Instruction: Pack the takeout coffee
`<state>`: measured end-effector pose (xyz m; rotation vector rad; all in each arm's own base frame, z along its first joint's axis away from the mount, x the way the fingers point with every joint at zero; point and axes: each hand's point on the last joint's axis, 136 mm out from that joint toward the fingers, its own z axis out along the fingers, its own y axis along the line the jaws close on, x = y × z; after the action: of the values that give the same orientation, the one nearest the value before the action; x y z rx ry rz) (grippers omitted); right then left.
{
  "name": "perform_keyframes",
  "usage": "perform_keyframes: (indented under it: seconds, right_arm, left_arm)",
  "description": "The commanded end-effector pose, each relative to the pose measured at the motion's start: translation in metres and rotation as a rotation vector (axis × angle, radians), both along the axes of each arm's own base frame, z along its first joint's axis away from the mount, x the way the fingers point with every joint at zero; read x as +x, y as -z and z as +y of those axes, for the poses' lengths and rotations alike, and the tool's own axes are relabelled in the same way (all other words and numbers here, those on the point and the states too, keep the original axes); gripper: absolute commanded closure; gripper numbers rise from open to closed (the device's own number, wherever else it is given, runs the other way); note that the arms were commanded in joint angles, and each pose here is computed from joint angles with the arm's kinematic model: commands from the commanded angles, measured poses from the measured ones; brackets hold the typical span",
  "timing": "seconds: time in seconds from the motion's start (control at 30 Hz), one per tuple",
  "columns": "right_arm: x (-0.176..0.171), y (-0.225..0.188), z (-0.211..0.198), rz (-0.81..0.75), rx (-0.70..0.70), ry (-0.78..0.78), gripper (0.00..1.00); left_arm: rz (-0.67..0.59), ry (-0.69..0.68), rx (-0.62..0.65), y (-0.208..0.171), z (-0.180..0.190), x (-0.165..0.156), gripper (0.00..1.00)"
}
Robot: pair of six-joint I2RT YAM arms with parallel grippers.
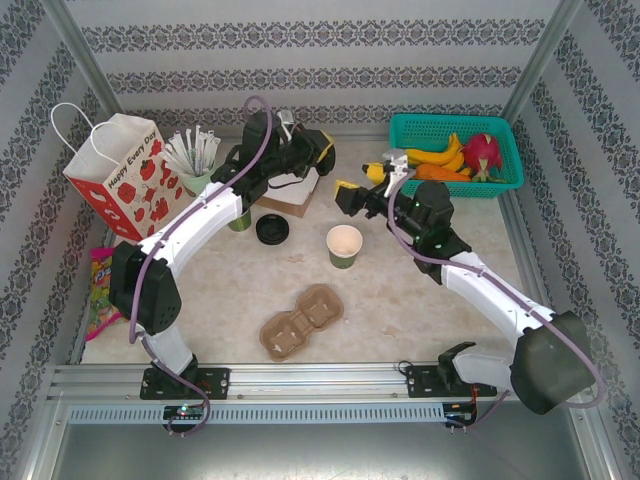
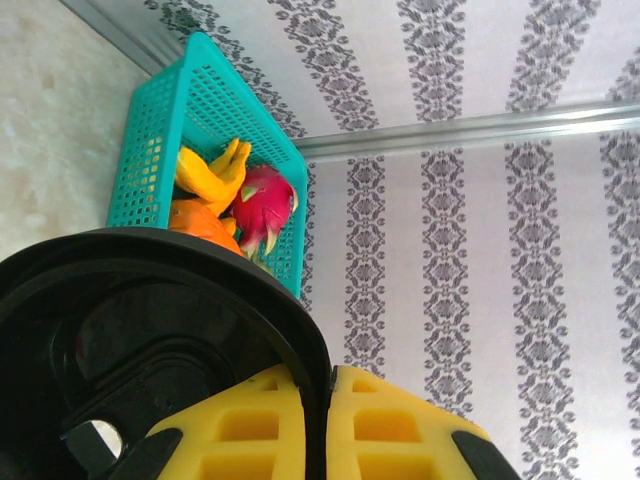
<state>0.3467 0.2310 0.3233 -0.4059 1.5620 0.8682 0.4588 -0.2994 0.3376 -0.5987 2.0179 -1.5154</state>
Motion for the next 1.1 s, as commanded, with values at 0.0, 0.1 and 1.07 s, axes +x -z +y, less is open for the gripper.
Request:
perform_keyframes:
  seconds: [0.0, 0.1, 1.07]
  right_arm:
    - [0.004, -0.018, -0.008, -0.117, -0.002, 0.055, 0.02]
    - [0.032, -0.022, -0.037, 0.14, 0.257, 0.14, 0.03]
    - [0.022, -0.068, -0.079, 0.267, -0.012, -0.018, 0.02]
  left_arm:
    - [-0.117, 0.052, -0.162, -0.055, -0.008, -0.004, 1.0]
    - [-0.15, 0.042, -0.217, -0.059, -0.003, 0.0, 1.0]
    - [-0.65, 0.68, 0.566, -0.037, 0.0, -0.076, 1.0]
